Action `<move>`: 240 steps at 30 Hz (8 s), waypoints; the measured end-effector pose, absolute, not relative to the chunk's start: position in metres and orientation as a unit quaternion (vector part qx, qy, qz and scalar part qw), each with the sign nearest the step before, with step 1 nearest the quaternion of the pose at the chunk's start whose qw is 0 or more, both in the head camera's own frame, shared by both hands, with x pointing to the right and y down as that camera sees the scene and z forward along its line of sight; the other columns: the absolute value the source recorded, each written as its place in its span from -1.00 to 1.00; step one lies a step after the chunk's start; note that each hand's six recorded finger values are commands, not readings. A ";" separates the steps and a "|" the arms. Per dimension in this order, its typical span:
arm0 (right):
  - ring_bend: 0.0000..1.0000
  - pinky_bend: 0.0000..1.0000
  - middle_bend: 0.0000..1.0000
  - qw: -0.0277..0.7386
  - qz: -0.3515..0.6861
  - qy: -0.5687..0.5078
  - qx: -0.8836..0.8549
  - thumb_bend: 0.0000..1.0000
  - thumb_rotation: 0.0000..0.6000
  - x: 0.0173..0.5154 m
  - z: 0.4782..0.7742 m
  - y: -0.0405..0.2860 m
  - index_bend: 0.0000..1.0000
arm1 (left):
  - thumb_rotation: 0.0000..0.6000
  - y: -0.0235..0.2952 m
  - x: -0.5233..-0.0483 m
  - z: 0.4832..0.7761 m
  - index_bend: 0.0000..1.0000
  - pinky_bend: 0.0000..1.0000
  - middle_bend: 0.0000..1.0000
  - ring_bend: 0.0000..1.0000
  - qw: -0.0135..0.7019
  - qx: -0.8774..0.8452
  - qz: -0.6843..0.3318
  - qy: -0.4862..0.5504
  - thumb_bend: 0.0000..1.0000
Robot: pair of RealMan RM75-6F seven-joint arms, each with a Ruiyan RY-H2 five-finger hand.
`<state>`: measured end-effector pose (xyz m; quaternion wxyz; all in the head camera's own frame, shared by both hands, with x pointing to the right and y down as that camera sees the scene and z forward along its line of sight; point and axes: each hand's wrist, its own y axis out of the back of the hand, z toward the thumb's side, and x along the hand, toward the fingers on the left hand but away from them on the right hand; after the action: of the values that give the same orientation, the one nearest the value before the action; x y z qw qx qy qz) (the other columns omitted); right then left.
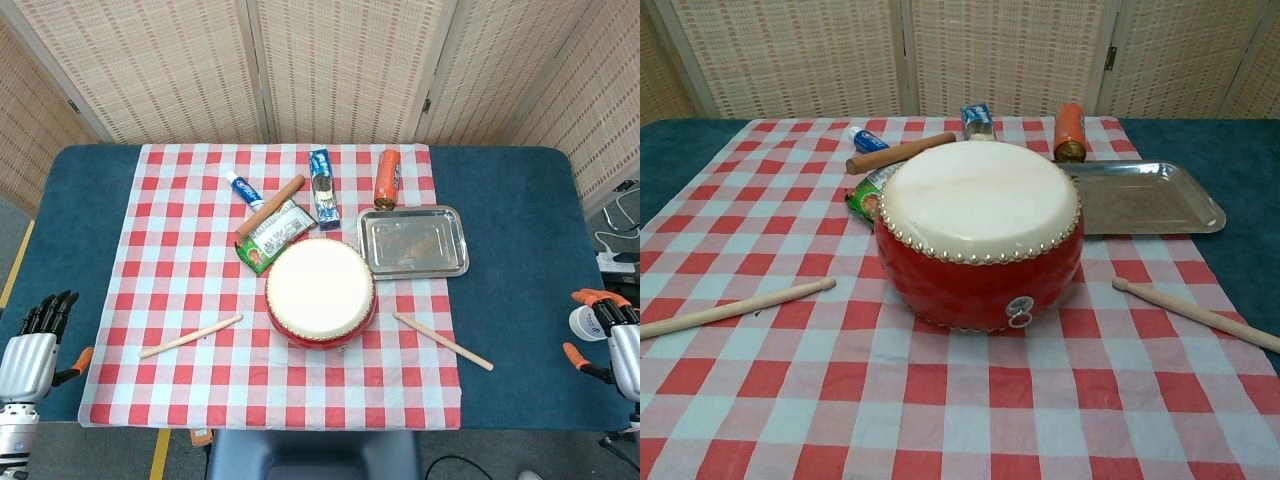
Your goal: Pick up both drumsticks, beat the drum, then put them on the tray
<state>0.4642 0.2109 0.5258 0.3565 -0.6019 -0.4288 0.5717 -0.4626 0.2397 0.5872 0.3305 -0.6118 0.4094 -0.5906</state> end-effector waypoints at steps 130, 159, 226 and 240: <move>-0.63 -0.36 -0.55 0.354 0.547 -0.445 -0.614 -0.63 1.00 0.462 0.515 0.208 -0.49 | 1.00 0.222 -0.328 0.721 0.00 0.10 0.22 0.12 -0.359 -0.731 -0.136 0.565 -0.28; -0.63 -0.36 -0.55 0.354 0.537 -0.448 -0.620 -0.63 1.00 0.459 0.515 0.205 -0.49 | 1.00 0.193 -0.318 0.685 0.69 0.74 0.92 0.75 -0.220 -0.710 -0.077 0.665 -0.32; -0.63 -0.36 -0.52 0.348 0.540 -0.452 -0.619 -0.63 1.00 0.456 0.514 0.204 -0.49 | 1.00 0.287 -0.317 0.735 0.69 0.92 0.91 0.75 -0.115 -0.812 -0.243 0.518 -0.19; -0.62 -0.36 -0.50 0.345 0.536 -0.457 -0.620 -0.63 1.00 0.456 0.513 0.204 -0.49 | 1.00 0.286 -0.316 0.740 0.92 1.00 1.00 1.00 -0.057 -0.815 -0.271 0.509 0.60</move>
<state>0.4555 0.2035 0.5132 0.3452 -0.6201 -0.4572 0.5359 -0.3161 0.2861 0.7395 -0.0570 -0.8148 0.5093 -0.2709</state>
